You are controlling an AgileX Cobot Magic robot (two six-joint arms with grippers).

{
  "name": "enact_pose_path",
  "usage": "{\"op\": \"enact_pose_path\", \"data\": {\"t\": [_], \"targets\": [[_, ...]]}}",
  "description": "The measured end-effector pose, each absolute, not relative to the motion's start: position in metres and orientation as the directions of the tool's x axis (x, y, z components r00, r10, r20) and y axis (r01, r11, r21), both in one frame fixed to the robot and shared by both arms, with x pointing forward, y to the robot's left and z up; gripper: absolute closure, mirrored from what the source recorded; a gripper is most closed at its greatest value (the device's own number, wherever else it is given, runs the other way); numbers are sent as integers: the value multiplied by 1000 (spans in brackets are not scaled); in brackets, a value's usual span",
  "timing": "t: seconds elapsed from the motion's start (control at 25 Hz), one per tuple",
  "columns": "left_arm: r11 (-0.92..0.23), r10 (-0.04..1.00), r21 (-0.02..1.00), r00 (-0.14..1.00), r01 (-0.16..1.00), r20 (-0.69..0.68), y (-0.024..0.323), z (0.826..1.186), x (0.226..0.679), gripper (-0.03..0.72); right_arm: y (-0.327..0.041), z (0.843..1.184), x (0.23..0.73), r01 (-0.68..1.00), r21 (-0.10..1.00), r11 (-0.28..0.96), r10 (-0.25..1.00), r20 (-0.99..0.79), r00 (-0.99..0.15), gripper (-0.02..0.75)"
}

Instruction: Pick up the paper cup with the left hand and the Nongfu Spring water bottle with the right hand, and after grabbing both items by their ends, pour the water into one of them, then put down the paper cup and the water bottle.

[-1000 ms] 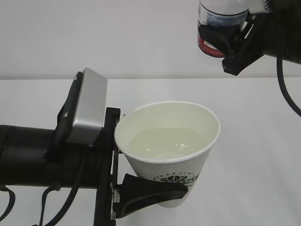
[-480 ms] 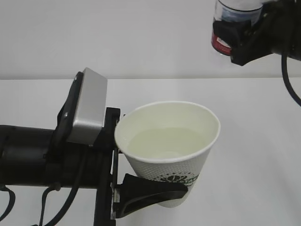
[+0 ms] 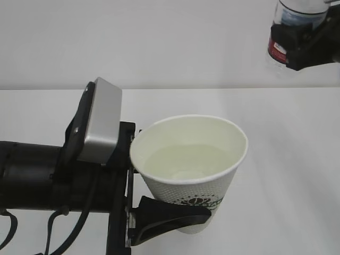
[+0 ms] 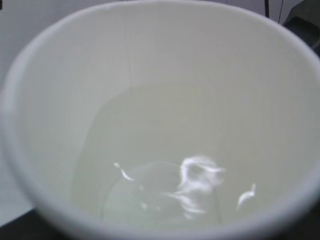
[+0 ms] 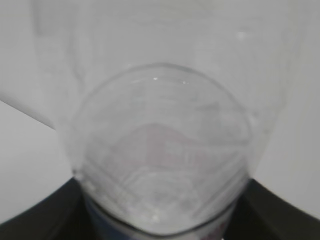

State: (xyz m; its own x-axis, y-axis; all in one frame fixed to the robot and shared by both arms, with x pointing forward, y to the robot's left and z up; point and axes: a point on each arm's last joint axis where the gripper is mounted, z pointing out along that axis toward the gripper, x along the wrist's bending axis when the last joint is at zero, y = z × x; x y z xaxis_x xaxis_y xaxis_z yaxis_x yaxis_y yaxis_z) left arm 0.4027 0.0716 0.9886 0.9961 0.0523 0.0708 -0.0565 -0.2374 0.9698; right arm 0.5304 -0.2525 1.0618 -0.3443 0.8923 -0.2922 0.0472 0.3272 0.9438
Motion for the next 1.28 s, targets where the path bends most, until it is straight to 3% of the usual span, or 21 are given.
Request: {"op": "enact_pose_path", "data": {"t": [0.44,1.28], "targets": [[-237,52,970,996,-56,71,72,989,403,198,-277,1033,521,178,961,212,956,-165,-243,271],[-235,57,971,996,-53,68,72,989,403,198,-290,998,499,230,971,70,996,-53,-76,271]]}}
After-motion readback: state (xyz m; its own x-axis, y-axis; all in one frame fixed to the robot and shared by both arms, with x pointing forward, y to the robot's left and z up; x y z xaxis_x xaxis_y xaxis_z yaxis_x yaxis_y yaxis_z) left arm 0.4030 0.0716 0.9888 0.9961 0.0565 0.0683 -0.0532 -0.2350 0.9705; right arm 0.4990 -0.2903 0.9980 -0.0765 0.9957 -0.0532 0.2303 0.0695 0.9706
